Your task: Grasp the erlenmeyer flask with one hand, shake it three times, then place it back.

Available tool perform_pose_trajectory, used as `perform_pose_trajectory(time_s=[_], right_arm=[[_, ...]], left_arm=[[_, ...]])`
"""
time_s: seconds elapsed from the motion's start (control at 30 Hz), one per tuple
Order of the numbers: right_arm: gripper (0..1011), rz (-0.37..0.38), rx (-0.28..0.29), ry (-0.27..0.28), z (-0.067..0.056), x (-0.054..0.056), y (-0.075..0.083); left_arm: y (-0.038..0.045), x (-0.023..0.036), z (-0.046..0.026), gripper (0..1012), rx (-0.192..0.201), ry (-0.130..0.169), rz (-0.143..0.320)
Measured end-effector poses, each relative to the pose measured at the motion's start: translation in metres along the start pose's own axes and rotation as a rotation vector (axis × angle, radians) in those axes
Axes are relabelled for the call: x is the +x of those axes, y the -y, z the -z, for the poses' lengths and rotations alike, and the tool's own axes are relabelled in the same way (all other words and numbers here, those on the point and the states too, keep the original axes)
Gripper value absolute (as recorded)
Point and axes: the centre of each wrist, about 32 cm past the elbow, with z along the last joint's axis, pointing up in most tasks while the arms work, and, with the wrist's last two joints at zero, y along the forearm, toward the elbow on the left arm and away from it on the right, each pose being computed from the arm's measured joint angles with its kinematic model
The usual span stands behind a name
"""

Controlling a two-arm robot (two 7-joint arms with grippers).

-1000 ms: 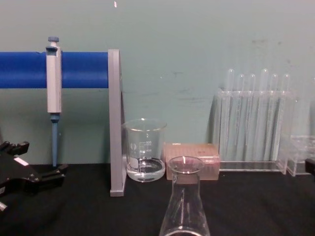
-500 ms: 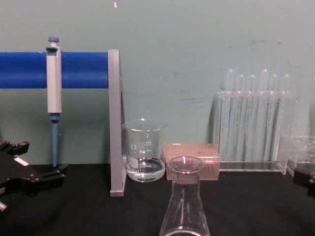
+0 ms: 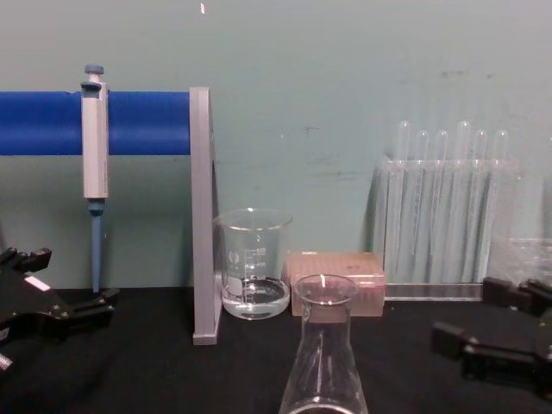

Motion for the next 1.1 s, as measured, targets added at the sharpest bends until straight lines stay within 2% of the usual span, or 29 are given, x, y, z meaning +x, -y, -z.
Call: perform_pose_trajectory(time_s=[0.43, 0.63, 1.1], right_arm=[[1003, -0.139, 0.021, -0.038, 0.004, 0.000, -0.028], [1003, -0.168, 0.023, -0.056, 0.006, 0.000, -0.041], [1003, -0.208, 0.021, -0.084, 0.008, 0.008, -0.068]], left_arm=[[0.0000, 0.0000, 0.0000, 1001, 0.000, 0.000, 0.000], [0.0000, 0.0000, 0.0000, 1001, 0.000, 0.000, 0.000], [0.0000, 0.0000, 0.0000, 1001, 0.000, 0.000, 0.000]])
